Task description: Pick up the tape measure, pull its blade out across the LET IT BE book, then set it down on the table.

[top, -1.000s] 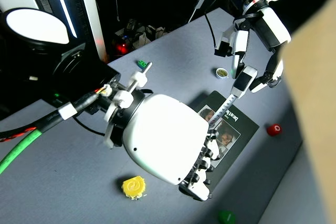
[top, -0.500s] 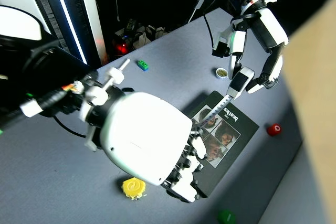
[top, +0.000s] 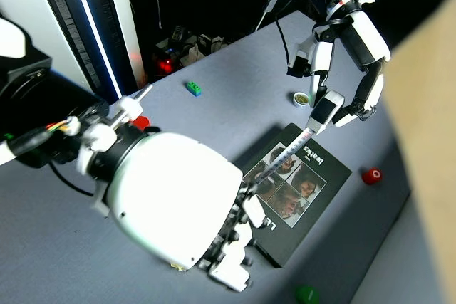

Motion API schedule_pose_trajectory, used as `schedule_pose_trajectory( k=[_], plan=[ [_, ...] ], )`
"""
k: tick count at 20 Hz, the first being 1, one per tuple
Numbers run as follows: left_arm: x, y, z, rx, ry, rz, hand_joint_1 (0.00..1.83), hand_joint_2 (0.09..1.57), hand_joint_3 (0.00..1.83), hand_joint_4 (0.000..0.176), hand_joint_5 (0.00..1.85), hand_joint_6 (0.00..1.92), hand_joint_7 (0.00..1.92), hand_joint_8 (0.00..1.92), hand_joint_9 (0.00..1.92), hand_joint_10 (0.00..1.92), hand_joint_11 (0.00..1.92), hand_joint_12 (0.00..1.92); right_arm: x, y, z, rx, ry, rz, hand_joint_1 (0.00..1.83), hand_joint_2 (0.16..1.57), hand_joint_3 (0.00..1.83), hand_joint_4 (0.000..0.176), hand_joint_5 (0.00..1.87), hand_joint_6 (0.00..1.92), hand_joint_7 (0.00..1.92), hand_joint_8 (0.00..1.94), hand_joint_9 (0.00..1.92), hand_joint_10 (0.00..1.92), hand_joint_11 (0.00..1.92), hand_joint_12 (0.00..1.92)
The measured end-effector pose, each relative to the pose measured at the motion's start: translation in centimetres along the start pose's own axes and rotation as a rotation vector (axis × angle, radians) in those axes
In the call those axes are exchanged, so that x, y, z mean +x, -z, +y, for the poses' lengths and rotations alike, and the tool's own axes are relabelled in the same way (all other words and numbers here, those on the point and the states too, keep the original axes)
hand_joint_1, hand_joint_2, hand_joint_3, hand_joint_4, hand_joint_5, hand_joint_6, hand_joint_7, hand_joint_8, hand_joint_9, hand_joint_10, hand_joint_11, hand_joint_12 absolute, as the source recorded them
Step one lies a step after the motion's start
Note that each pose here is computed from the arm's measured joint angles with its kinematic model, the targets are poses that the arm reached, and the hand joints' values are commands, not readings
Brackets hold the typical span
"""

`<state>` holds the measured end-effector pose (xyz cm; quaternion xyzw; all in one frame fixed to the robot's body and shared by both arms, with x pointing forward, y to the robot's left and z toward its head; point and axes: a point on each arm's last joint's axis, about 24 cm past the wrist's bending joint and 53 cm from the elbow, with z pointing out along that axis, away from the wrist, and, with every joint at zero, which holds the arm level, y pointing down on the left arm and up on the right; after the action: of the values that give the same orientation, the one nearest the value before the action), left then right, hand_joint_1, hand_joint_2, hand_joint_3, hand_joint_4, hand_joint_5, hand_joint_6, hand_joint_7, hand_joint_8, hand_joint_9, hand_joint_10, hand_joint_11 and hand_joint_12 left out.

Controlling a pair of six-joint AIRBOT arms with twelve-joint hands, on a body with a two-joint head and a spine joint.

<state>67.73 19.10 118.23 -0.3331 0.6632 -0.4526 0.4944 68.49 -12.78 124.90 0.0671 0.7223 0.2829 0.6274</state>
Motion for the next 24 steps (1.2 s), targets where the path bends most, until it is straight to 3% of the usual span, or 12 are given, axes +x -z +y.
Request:
schedule_pose_trajectory(
  k=[3,24],
  plan=[
    [0.0,0.0,0.0,0.0,-0.001,0.0,1.39,1.05,0.0,0.0,1.09,0.64,1.18,0.71,0.95,1.12,0.8,0.95,0.4,0.4,-1.5,0.03,-0.003,0.013,1.19,1.18,0.0,0.0,0.76,1.34,0.97,1.01,0.85,0.59,0.56,1.37],
    [0.0,0.0,0.1,-0.003,-0.002,0.0,1.39,1.05,0.0,0.0,1.12,0.62,1.17,0.72,0.94,1.12,0.82,0.97,-1.5,1.5,-3.9,0.059,0.014,-0.008,1.19,1.18,0.0,0.0,0.76,1.35,0.96,1.01,0.85,0.61,0.56,1.38]
  ],
)
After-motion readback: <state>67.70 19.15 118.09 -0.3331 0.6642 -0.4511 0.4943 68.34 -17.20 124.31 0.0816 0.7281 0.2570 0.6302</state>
